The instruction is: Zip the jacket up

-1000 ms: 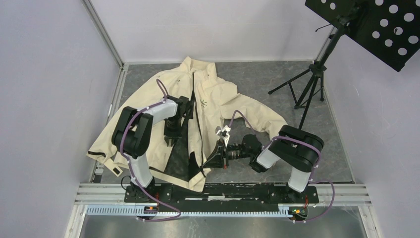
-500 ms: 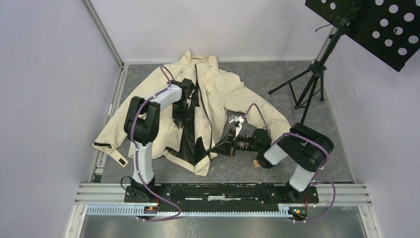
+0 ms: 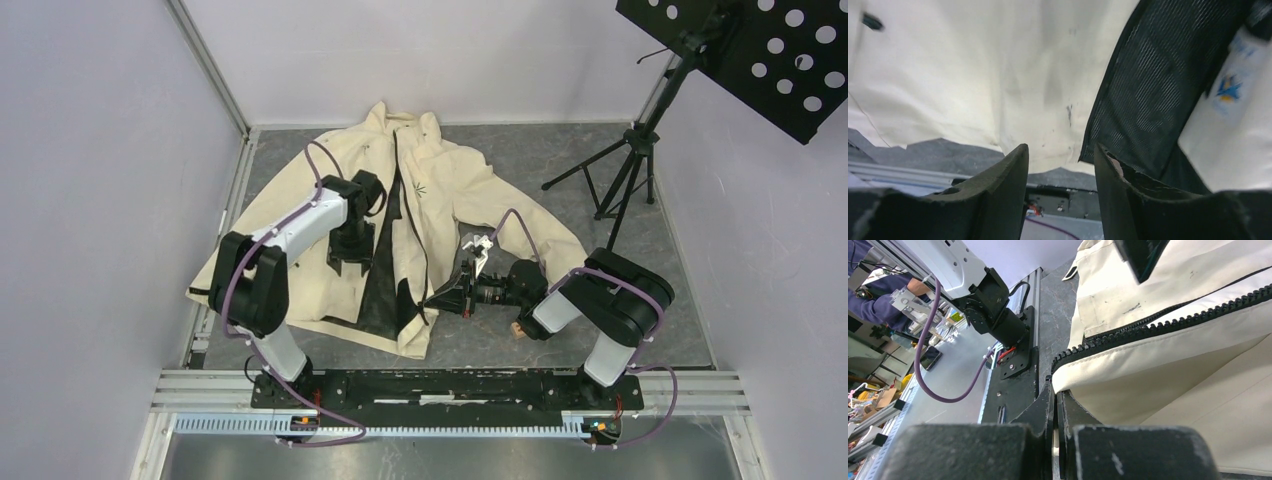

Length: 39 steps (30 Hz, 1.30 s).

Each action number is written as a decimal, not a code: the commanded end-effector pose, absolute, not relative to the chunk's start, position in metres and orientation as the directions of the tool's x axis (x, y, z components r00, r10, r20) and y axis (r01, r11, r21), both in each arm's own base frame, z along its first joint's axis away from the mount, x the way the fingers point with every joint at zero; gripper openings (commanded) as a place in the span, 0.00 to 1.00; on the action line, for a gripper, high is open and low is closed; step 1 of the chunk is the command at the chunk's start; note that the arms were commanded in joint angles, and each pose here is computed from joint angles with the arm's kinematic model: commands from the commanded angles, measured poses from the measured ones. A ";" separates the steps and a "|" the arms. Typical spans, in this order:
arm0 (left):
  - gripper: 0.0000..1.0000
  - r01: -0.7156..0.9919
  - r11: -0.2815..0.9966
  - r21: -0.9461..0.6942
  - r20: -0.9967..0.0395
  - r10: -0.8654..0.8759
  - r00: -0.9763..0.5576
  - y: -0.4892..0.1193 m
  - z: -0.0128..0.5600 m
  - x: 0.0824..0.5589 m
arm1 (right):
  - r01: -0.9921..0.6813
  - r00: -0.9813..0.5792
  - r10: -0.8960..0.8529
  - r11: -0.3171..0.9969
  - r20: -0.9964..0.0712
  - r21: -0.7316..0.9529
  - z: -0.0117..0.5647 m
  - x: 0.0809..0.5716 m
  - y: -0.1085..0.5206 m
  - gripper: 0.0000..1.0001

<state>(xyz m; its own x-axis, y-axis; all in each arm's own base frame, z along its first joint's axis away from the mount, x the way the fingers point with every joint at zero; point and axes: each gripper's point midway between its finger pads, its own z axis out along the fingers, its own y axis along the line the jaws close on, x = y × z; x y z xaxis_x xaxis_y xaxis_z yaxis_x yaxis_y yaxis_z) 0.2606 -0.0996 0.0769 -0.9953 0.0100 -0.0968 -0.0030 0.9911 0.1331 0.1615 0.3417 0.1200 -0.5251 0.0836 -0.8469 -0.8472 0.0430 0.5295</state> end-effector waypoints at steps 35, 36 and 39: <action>0.30 0.068 0.971 0.228 0.145 0.036 -0.989 -0.097 0.008 0.202 | -0.931 -0.365 0.290 -0.090 -0.885 0.354 0.186 0.154 0.338 0.00; 0.29 0.065 0.971 0.230 0.138 0.034 -0.990 -0.097 0.009 0.203 | -0.930 -0.366 0.289 -0.090 -0.885 0.355 0.186 0.154 0.338 0.00; 0.25 0.062 0.971 0.230 0.129 0.033 -0.991 -0.097 0.008 0.204 | -0.930 -0.368 0.292 -0.093 -0.883 0.357 0.187 0.153 0.338 0.00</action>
<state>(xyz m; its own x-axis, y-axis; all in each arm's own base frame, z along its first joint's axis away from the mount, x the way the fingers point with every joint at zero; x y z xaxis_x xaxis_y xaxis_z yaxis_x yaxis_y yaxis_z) 0.1909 -0.0948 0.0141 -0.9740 0.0632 0.2178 0.1129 0.9679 0.2243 0.1584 0.3418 0.1176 -0.5915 0.0775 -0.8026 -0.8026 0.0388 0.5953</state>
